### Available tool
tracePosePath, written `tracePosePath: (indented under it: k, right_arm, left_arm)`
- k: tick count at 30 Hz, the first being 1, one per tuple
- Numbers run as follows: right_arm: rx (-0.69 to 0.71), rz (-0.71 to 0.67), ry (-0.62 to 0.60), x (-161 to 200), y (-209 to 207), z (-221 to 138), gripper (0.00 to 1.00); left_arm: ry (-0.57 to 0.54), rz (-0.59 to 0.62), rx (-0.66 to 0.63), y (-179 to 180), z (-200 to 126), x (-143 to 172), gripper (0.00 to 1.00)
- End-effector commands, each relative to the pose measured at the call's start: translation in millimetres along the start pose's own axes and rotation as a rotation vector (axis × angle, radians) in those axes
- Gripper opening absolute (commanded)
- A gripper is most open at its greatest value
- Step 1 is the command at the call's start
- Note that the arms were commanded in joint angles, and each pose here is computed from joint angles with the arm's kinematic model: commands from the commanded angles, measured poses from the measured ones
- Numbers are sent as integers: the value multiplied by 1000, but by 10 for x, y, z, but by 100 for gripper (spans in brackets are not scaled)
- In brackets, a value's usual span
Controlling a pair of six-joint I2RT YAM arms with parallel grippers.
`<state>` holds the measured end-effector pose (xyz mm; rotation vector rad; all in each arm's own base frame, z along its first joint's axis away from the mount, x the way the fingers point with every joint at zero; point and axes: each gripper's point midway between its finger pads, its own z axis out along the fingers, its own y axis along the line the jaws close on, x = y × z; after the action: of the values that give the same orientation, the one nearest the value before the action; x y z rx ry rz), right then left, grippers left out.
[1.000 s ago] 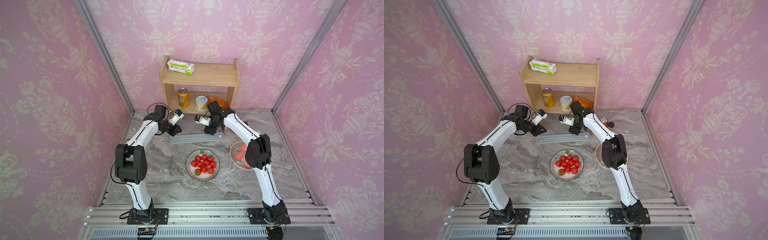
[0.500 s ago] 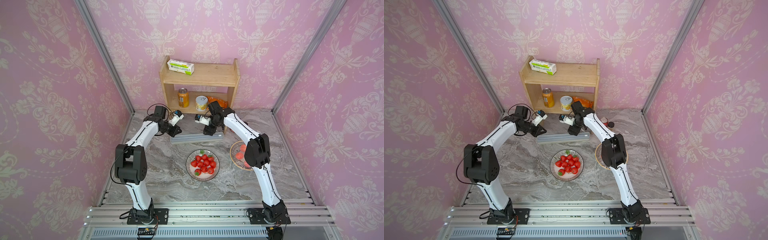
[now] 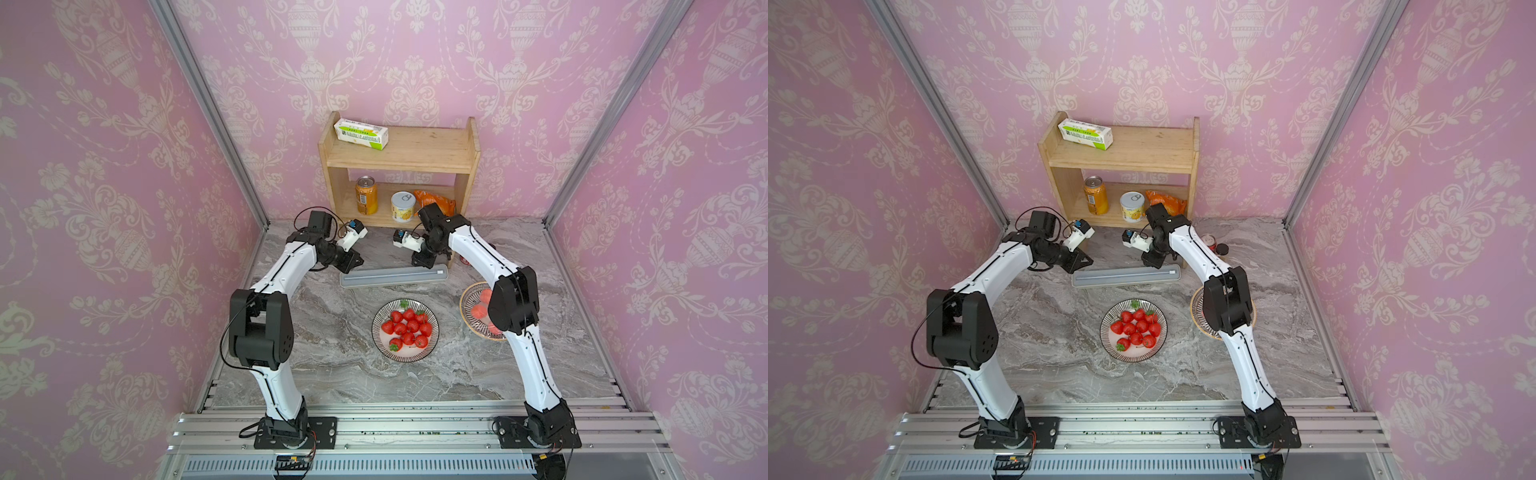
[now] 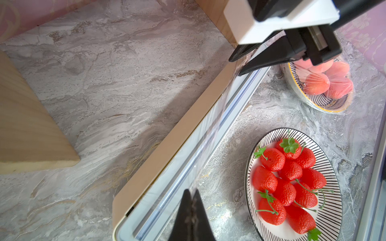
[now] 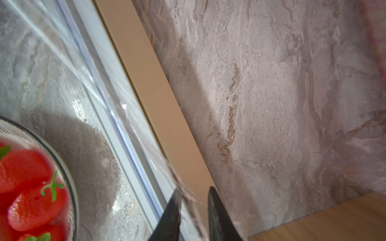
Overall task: Wrap the plate with plastic wrap
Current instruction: Pull the plastic wrap from the plastic wrap cutting box.
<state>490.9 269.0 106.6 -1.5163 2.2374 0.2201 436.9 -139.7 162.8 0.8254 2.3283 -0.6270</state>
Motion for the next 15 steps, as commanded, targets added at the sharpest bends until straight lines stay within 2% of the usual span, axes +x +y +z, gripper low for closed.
tracePosePath:
  k: [1, 15]
  right_arm:
    - [-2, -9, -18, -57, 19, -225, 0]
    - [49, -53, -80, -214, 159, -805, 0]
  left_arm:
    - [-24, 9, -30, -1, -144, -60, 0]
    - [-33, 10, -25, -9, -203, -75, 0]
